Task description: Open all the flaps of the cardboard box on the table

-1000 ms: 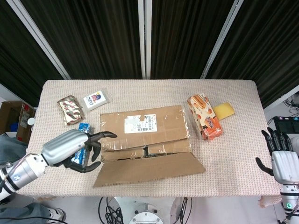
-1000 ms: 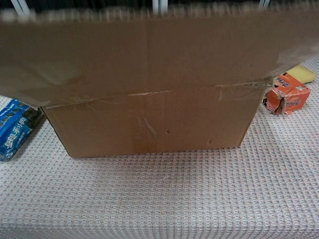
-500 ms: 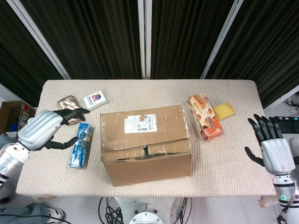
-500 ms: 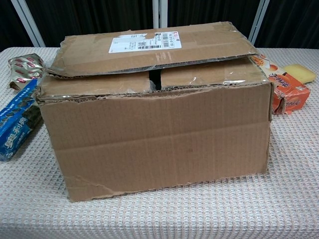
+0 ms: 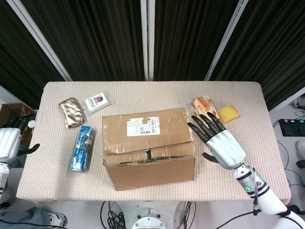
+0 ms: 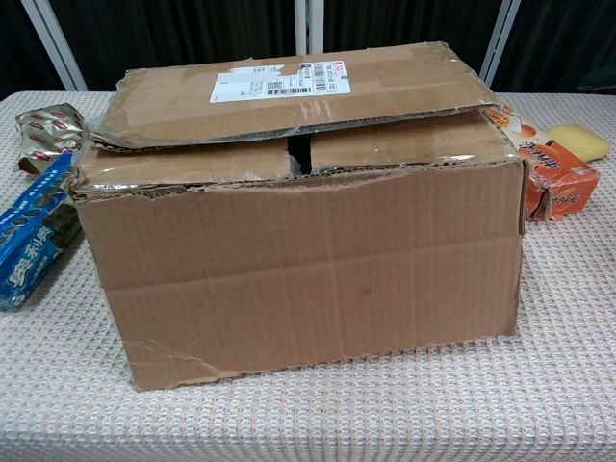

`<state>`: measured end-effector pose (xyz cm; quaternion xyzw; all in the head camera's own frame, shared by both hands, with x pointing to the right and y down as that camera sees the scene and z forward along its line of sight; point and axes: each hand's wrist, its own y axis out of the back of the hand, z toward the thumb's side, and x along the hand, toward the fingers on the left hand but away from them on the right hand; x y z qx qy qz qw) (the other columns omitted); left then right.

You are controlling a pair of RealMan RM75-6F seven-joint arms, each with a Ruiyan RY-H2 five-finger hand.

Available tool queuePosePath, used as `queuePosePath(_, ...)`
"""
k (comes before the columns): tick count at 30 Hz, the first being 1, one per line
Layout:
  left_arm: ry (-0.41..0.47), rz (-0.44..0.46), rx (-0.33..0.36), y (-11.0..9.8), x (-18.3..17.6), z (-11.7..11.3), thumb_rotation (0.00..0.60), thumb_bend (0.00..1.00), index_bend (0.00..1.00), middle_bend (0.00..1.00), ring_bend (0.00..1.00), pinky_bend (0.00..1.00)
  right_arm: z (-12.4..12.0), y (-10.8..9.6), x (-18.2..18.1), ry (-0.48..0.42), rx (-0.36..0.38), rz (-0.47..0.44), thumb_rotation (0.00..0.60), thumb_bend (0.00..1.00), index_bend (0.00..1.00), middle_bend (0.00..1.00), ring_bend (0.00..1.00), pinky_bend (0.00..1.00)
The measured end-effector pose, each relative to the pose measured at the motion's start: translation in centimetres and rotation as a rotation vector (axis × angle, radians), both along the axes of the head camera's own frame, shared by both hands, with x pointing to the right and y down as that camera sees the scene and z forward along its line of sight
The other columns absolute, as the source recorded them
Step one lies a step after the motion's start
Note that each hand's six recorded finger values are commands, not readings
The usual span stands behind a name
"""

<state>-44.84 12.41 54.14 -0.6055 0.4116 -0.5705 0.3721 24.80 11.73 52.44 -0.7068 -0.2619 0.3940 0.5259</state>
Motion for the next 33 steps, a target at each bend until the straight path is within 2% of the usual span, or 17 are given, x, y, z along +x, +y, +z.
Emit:
queuePosePath(7,0.029,-0.029,0.019,1.2,-1.3,0.0,0.600,0.15,0.16,0.21,0.19,0.30,3.6,0.1,-4.1,0.020,-0.037,-0.050,0.600,0.00,0.00,0.00,0.00,0.00)
queuePosePath(15,0.044,-0.024,0.029,1.5,-2.0,-0.3,0.600,0.15,0.16,0.21,0.19,0.30,7.1,-0.2,-7.1,0.043,-0.013,-0.089,0.600,0.00,0.00,0.00,0.00,0.00)
queuePosePath(29,0.049,-0.033,0.019,1.7,-2.6,0.1,0.600,0.15,0.16,0.21,0.19,0.30,8.2,-1.6,-8.8,0.037,0.020,-0.088,0.600,0.00,0.00,0.00,0.00,0.00)
queuePosePath(33,0.046,-0.039,0.016,1.8,-2.9,0.3,0.600,0.15,0.16,0.21,0.19,0.30,7.7,-2.5,-9.4,0.028,0.058,-0.082,0.600,0.08,0.00,0.00,0.00,0.00)
